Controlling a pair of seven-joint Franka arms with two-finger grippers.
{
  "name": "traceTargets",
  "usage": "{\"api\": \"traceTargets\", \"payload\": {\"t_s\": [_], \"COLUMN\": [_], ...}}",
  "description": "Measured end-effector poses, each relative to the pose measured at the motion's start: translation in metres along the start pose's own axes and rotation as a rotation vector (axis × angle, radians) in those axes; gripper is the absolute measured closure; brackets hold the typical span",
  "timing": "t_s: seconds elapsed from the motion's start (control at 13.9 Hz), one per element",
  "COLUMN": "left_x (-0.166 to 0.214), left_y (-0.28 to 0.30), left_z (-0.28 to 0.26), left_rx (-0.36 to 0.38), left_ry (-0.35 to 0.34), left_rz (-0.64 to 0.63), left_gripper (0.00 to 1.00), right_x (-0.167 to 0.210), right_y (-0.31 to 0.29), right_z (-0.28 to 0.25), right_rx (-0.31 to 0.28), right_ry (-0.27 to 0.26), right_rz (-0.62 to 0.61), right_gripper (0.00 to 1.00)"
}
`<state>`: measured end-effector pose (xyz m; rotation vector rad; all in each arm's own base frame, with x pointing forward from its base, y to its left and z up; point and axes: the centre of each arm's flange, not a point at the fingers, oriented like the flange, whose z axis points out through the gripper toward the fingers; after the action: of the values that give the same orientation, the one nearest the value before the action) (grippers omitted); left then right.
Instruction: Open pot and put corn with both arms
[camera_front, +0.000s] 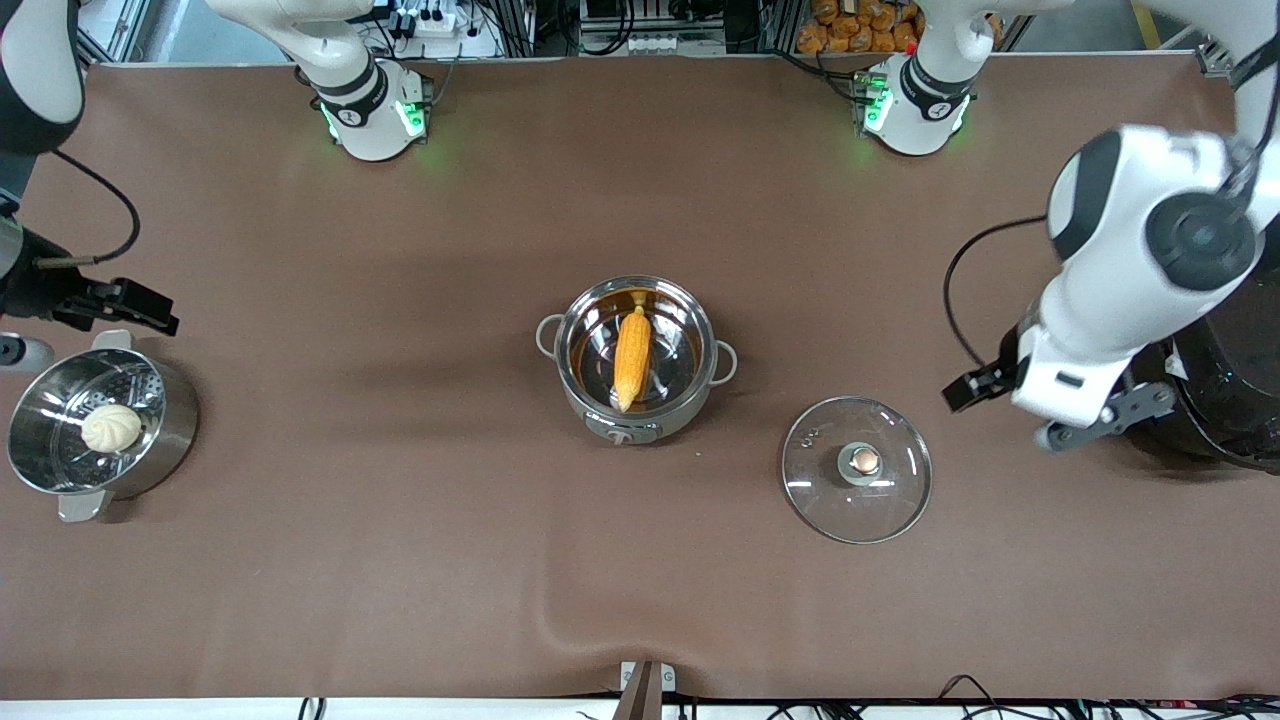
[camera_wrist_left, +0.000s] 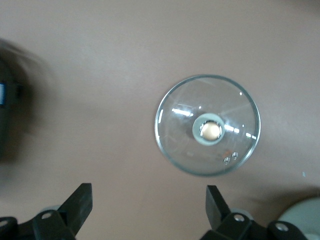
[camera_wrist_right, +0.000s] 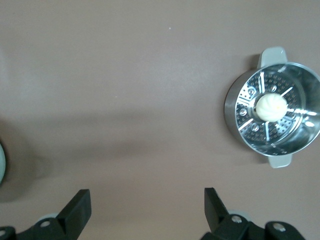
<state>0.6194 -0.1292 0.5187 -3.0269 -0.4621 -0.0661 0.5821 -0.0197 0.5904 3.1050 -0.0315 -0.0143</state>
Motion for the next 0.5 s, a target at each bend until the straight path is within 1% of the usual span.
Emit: {"api": "traceTargets", "payload": {"t_s": [0.14,0.5], "left_x": [-0.011,-0.028], "left_y": [-0.021,-0.075], "left_z": [-0.039,-0.098], "left_rx": [-0.007,-0.048], "left_ry": [0.017,0.001], "left_rz": [0.066,0.280], "left_gripper": [0.00,0.00], "right_x": [-0.010,-0.013], "right_y": [0.007,0.017], "right_z": [-0.012,-0.009], "right_rx": [-0.006,-0.002], "right_ry": [0.013,0.004], "right_rz": [-0.022,-0.058], "right_gripper": [0.00,0.00]}}
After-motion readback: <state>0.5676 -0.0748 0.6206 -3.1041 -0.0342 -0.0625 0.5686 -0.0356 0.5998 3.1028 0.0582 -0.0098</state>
